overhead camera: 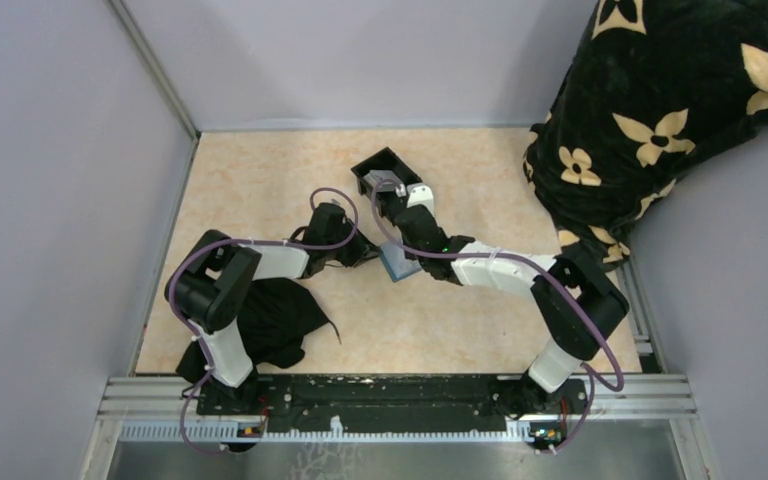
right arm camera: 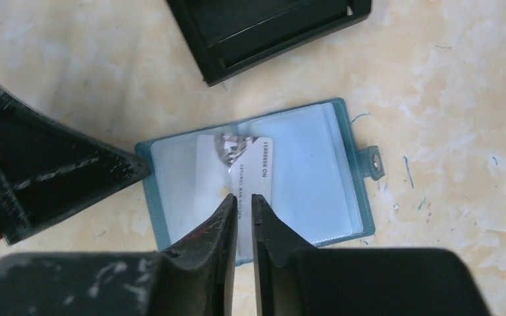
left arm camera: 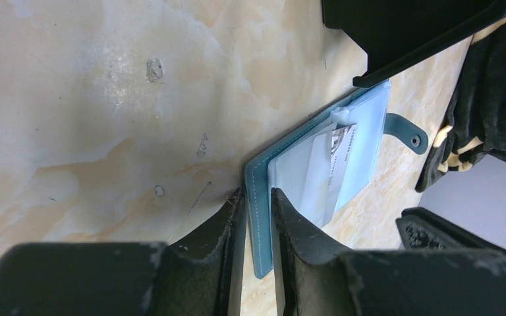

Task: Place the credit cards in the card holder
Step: Insert the credit card into the card holder, then close the card holder at the center of the board.

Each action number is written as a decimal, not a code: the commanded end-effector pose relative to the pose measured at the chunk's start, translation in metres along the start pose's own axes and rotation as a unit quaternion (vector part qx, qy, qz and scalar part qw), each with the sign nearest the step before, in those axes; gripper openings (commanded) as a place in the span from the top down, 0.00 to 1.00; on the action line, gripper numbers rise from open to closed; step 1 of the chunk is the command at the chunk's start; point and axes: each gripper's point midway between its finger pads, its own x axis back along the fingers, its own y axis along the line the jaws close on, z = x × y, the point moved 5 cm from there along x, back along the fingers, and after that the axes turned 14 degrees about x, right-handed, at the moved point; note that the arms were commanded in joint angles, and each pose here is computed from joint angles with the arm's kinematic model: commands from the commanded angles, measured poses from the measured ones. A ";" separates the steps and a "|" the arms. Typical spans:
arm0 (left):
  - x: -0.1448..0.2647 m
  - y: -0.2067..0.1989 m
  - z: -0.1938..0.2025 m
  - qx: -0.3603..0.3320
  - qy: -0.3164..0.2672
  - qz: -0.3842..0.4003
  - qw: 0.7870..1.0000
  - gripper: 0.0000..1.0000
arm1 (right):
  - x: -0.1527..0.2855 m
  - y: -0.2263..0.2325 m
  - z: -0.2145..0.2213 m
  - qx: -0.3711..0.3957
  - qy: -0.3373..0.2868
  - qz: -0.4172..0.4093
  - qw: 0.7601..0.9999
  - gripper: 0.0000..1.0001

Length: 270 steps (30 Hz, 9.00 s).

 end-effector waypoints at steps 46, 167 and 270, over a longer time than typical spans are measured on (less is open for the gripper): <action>-0.010 0.007 0.001 -0.005 0.001 -0.022 1.000 0.74 | -0.062 -0.008 0.007 -0.070 0.020 -0.027 0.997 1.00; -0.002 -0.012 0.033 -0.078 0.012 -0.036 0.996 0.69 | 0.014 -0.063 0.083 -0.297 0.007 -0.055 0.953 0.34; 0.056 0.029 0.092 0.074 0.057 -0.029 0.995 0.36 | 0.045 -0.061 0.002 -0.417 -0.048 -0.079 0.904 1.00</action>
